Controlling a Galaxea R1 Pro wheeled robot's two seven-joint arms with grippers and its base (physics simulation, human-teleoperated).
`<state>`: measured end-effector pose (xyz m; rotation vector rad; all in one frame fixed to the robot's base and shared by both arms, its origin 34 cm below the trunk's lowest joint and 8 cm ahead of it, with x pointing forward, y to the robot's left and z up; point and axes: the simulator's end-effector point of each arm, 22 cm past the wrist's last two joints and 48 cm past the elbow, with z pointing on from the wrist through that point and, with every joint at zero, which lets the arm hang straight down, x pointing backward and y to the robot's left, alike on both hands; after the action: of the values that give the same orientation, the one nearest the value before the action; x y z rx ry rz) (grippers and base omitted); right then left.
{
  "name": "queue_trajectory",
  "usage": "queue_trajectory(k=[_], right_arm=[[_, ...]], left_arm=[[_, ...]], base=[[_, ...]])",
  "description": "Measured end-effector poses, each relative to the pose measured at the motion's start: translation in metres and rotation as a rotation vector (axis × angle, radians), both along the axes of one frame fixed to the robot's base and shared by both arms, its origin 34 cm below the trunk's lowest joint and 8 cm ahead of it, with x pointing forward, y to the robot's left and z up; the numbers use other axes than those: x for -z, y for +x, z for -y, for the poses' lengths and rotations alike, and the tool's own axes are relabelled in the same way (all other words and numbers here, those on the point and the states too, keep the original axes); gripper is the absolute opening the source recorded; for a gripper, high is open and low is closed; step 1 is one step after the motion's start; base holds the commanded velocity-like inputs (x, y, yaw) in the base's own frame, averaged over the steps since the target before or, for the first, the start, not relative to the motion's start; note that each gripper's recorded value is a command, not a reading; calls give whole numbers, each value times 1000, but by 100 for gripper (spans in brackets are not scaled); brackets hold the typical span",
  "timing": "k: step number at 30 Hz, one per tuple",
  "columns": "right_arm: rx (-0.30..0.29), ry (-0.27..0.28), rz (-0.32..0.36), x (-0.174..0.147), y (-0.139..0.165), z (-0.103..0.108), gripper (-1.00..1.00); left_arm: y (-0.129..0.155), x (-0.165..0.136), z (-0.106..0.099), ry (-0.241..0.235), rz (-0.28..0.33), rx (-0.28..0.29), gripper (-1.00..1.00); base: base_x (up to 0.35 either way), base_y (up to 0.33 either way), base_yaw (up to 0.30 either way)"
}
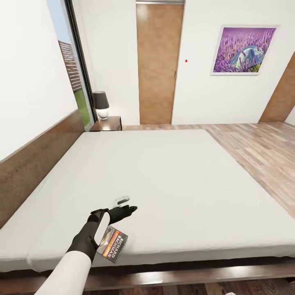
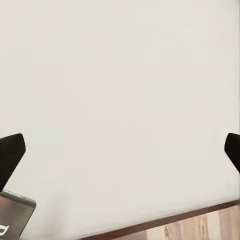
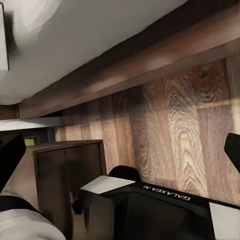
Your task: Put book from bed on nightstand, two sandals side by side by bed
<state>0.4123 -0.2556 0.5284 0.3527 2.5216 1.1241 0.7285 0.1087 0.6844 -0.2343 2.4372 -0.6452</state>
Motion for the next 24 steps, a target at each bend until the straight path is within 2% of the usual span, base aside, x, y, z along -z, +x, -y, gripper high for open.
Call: queue_trajectory(k=[5, 8, 12, 16, 19, 21, 24], right_arm=[[0, 0, -1, -8, 0, 0, 100], [0, -1, -1, -13, 0, 0, 100], [0, -2, -1, -20, 1, 0, 100], [0, -2, -1, -27, 1, 0, 100], [0, -2, -2, -31, 1, 0, 100], [0, -2, -2, -35, 1, 0, 100], [0, -3, -1, -39, 1, 1, 100]], left_arm=[[-1, -14, 13, -24, 16, 35, 100], [-8, -27, 40, -73, 42, 122, 100], [-18, -43, 65, -143, 63, 212, 100], [-25, -49, 63, -175, 66, 246, 100], [-54, -47, 63, -270, 53, 308, 100], [-76, -47, 52, -337, 47, 353, 100], [-94, -47, 36, -374, 37, 377, 100]], base=[[0, 0, 0], [0, 0, 0], [0, 0, 0], [0, 0, 0], [0, 0, 0], [0, 0, 0], [0, 0, 0]])
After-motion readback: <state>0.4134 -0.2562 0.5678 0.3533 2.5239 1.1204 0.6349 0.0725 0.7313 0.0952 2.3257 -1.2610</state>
